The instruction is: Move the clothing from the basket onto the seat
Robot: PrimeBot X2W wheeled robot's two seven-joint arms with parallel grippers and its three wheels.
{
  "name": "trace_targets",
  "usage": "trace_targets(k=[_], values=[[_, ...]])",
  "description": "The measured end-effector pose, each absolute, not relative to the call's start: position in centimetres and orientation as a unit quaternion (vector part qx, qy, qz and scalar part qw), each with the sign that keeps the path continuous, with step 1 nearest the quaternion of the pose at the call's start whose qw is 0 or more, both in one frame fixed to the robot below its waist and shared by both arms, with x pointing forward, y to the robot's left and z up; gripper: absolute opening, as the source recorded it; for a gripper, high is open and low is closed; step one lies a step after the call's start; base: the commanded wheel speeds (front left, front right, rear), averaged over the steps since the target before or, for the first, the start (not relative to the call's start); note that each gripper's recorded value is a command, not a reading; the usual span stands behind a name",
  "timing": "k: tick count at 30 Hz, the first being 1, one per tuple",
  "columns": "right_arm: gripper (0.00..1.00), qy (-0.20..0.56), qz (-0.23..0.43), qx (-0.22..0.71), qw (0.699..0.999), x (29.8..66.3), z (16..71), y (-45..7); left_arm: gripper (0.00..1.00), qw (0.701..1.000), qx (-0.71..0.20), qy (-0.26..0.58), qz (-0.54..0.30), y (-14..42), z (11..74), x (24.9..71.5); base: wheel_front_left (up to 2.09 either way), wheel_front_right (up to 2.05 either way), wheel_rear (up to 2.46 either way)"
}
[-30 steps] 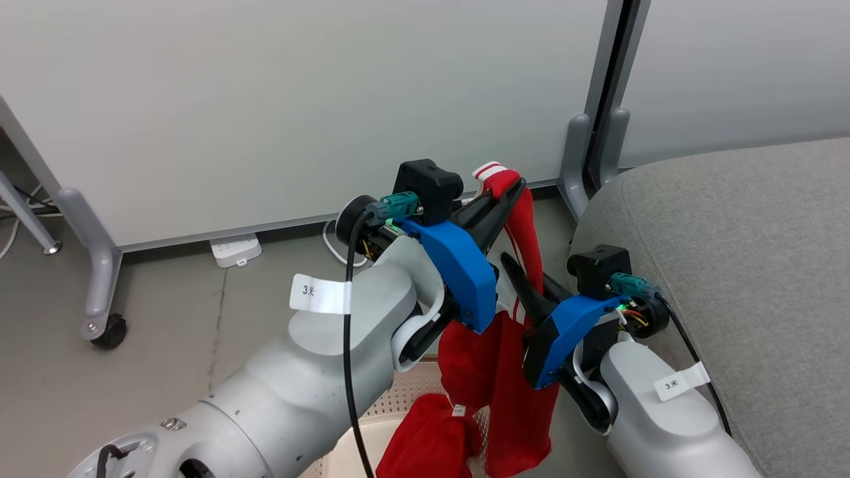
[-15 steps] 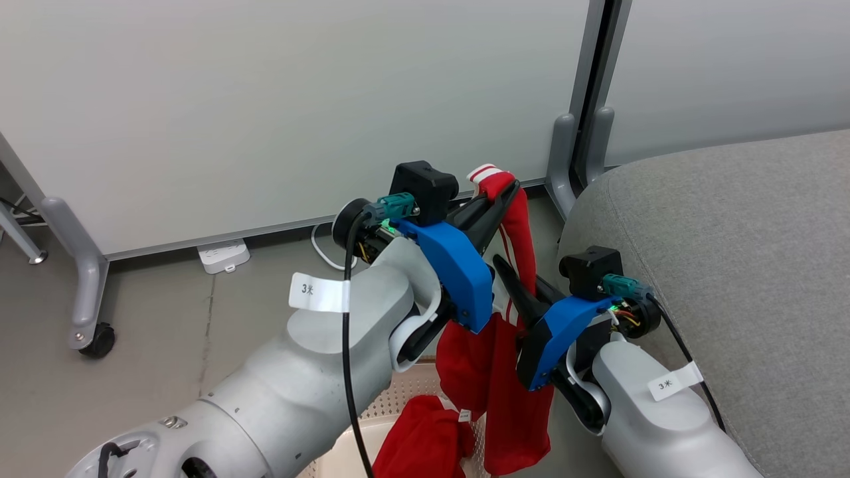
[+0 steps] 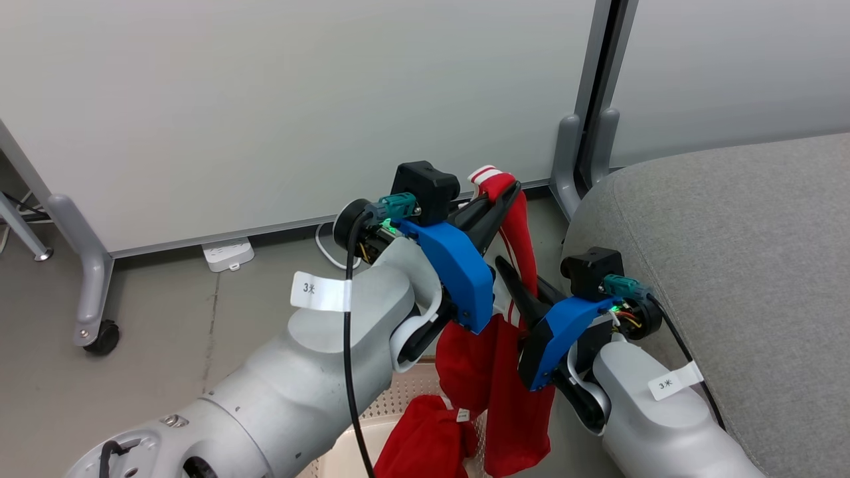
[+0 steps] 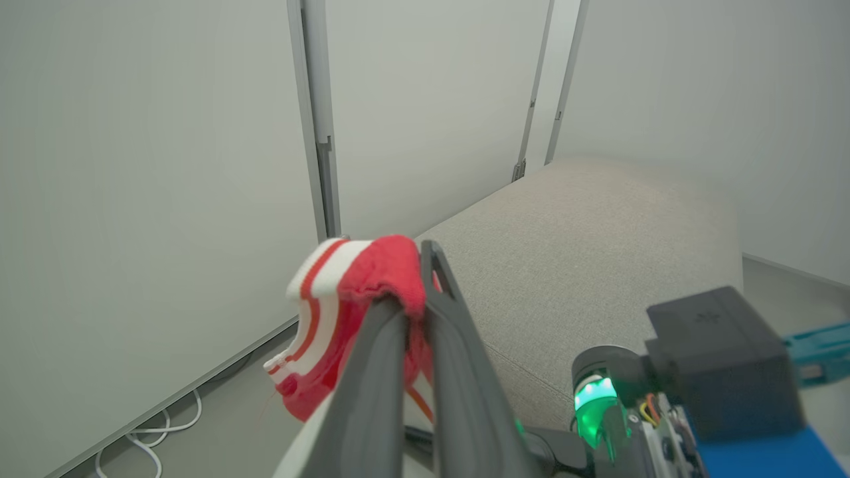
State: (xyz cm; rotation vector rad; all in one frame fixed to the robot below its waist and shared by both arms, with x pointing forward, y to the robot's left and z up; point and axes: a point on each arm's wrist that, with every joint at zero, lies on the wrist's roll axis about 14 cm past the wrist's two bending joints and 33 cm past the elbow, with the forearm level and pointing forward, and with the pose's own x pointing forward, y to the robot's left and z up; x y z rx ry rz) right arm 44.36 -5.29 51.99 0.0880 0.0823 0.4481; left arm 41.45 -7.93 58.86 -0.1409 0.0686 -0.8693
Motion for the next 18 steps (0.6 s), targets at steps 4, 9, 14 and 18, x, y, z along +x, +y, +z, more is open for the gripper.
trace_targets(k=[4, 9, 14, 18], values=[[0.0, 0.041, 0.223, 0.045, 0.973, 44.4, 51.9, -5.2, 1.0, 0.906, -0.068, 0.033, -0.417, -7.8, 58.8, 41.6, 0.0, 0.0, 0.0], [0.0, 0.042, 0.222, 0.046, 0.973, 44.5, 51.8, -5.2, 1.0, 0.907, -0.068, 0.028, -0.414, -7.6, 58.6, 41.6, 0.0, 0.0, 0.0], [0.0, 0.038, 0.218, 0.049, 0.974, 44.9, 52.0, -5.4, 1.0, 0.911, -0.073, 0.033, -0.405, -7.0, 57.0, 41.1, 0.0, 0.0, 0.0], [0.0, 0.035, 0.215, 0.05, 0.975, 45.1, 52.1, -5.6, 1.0, 0.915, -0.087, 0.011, -0.394, -5.8, 56.8, 40.7, 0.0, 0.0, 0.0]])
